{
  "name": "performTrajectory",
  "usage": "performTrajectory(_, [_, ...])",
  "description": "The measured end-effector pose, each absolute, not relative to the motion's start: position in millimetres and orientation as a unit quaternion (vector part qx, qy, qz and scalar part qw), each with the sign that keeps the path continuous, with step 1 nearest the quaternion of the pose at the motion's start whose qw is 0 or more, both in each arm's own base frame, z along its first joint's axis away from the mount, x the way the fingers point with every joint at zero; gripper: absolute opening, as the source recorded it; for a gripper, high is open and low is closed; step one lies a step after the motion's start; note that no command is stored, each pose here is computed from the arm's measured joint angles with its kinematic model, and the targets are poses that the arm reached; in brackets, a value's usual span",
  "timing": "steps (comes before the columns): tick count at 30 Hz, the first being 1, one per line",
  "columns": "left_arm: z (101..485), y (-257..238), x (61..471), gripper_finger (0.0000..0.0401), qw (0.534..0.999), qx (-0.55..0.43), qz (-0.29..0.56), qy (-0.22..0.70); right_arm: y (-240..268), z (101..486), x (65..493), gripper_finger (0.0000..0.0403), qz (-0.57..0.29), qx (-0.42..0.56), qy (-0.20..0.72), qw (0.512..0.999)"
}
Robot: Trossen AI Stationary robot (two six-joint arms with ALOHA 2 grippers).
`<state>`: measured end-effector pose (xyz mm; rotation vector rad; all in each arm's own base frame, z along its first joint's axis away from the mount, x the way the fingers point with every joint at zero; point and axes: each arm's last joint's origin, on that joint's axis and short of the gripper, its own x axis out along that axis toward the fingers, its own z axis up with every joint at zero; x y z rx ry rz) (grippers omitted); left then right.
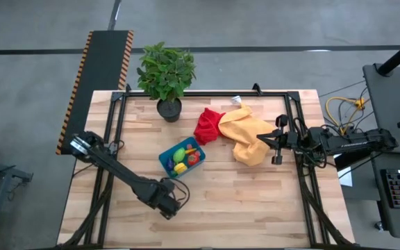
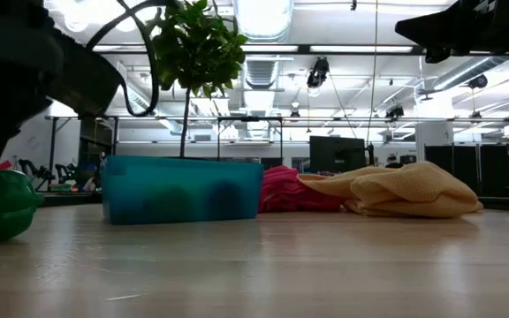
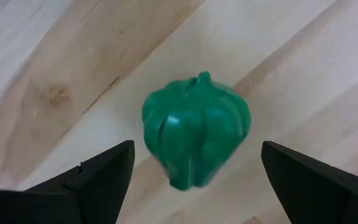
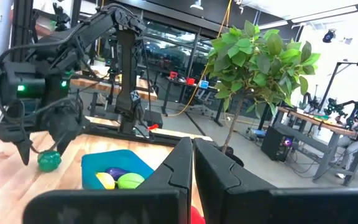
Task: Pick and placing Produce into tupperware
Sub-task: Put the green bell pepper into the blue bin
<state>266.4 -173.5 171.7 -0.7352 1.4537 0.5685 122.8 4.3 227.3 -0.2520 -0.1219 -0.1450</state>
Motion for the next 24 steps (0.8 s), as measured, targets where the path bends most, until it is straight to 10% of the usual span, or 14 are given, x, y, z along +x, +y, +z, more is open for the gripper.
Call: performTrajectory(24, [154.4, -175.0, 273.8, 0.0336, 0.676, -0.271, 0.228, 0.646, 4.3, 227.3, 122.8, 0.0009, -0.072, -0.125, -0.061, 0.988])
